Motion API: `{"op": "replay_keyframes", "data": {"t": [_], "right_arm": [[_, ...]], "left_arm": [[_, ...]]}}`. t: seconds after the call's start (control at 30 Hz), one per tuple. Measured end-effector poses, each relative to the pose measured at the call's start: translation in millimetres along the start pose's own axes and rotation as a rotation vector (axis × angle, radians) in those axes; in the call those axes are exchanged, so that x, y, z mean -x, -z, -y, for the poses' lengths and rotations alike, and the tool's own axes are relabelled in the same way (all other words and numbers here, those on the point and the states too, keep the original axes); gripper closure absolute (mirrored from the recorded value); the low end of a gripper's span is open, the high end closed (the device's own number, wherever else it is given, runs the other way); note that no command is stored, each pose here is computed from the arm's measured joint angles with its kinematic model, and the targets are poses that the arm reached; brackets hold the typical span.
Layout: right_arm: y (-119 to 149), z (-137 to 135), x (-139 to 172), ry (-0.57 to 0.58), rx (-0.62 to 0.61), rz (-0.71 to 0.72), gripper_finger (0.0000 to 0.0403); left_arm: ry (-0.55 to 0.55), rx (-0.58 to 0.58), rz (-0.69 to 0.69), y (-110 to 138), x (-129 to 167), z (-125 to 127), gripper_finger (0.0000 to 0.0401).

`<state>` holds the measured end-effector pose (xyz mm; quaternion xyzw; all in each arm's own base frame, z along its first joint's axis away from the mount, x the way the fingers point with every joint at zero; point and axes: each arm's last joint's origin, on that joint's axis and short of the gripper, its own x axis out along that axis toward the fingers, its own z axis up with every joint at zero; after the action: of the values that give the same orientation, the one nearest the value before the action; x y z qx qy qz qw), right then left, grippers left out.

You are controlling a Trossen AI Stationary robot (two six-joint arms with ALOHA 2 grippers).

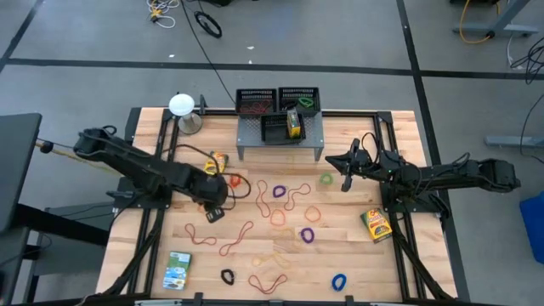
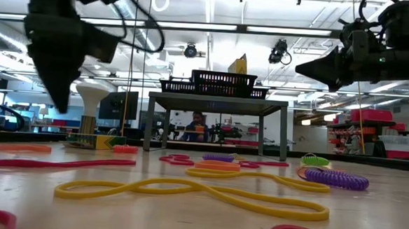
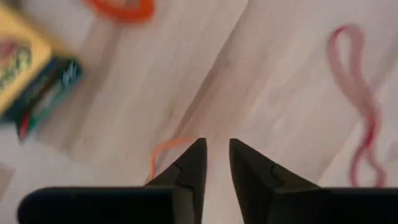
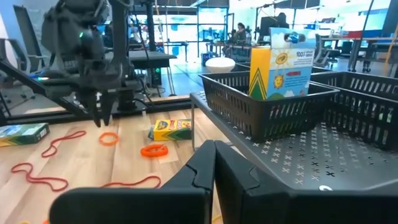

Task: Pick & Place Office Desk Supplies
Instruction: Put the orange rubber band into the top left black basket on the shelf

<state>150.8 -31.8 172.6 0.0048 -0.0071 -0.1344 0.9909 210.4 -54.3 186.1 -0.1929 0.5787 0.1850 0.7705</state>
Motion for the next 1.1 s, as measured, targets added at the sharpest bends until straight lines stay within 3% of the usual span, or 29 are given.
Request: {"op": "replay_keyframes", "data": {"t": [0.13, 0.3, 0.37, 0.53, 1.1], "right_arm": [[1, 0, 0, 0.000, 0.001, -0.005, 0.0385], [1, 0, 0, 0.000, 0.003, -0.015, 0.0385], [2, 0, 0, 0.000, 0.003, -0.018, 0.0385], [2, 0, 0, 0.000, 0.010, -0.018, 0.0385], [2, 0, 0, 0.000, 0.027, -0.018, 0.0384]], "left_arm": [[-0.047, -0.007, -0.051, 8, -16, 1, 0.0295], [-0.110, 0.013, -0.107, 21, -35, -14, 0.0279], [-0.102, 0.027, -0.116, 25, -40, -17, 0.0274], [0.037, -0.002, -0.078, 24, -46, -9, 0.0270], [0.037, -0.029, -0.093, 22, -42, -5, 0.0254]]}}
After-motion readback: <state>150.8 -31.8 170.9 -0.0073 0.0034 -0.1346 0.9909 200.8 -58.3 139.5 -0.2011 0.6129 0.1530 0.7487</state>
